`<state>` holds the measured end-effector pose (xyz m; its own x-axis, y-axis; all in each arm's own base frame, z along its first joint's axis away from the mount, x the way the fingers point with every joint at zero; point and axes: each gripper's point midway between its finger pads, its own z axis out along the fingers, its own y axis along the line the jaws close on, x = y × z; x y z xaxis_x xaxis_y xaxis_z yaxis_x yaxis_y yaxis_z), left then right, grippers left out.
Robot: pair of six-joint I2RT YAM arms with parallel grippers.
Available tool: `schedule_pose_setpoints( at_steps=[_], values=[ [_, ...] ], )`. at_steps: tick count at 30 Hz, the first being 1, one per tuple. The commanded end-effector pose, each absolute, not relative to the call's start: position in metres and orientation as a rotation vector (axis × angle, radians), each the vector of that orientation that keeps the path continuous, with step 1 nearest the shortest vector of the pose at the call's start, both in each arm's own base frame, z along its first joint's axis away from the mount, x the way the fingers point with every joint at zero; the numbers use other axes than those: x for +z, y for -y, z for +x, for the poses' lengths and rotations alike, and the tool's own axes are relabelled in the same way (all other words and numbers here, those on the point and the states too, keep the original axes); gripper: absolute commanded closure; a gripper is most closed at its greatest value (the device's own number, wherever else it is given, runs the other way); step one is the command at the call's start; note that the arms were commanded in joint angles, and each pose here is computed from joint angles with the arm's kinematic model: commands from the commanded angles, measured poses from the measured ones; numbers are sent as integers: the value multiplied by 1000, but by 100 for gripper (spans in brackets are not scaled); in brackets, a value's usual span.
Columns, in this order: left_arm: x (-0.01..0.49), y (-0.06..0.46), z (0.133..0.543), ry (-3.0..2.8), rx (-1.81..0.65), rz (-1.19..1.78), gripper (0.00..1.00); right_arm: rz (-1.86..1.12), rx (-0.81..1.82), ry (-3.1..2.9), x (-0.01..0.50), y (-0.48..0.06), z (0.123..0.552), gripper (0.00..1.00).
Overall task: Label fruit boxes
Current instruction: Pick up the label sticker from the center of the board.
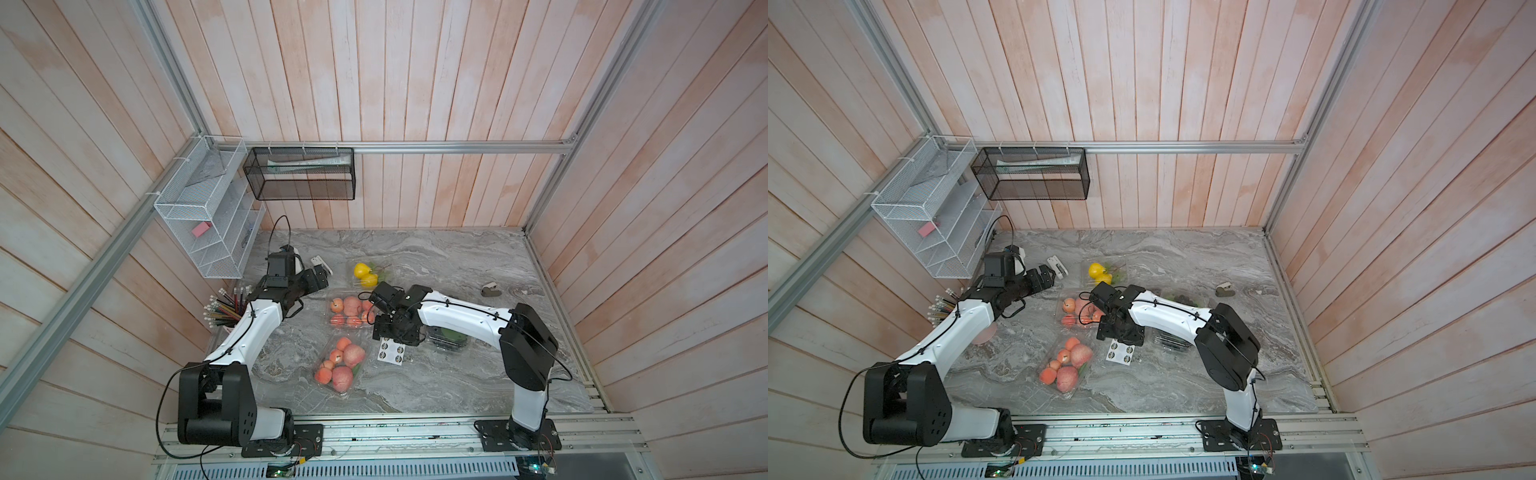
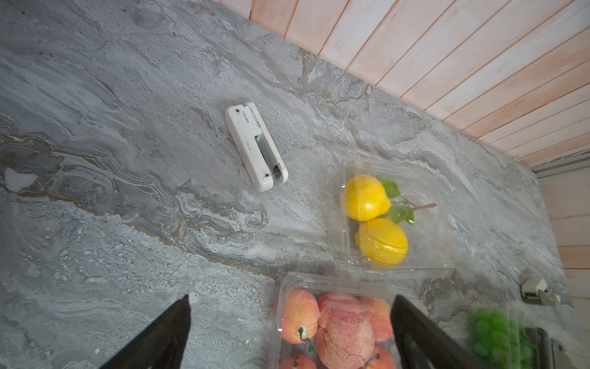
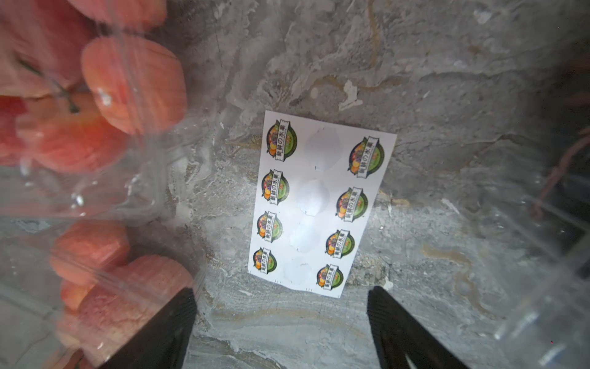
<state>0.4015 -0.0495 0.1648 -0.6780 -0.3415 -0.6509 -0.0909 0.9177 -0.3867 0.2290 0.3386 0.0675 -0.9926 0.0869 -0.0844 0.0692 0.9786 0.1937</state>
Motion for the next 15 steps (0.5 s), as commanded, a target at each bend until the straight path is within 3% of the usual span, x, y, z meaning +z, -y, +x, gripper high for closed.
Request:
schedule_pose_setpoints(
  at_steps=[1,15],
  values=[
    [159,53,400,-2304,-455,-319,1,131,199,-3052,48,-331,229,11],
    [147,54,397,-2328,-459,-315,1,109,127,-3039,17,-329,244,11]
  ],
)
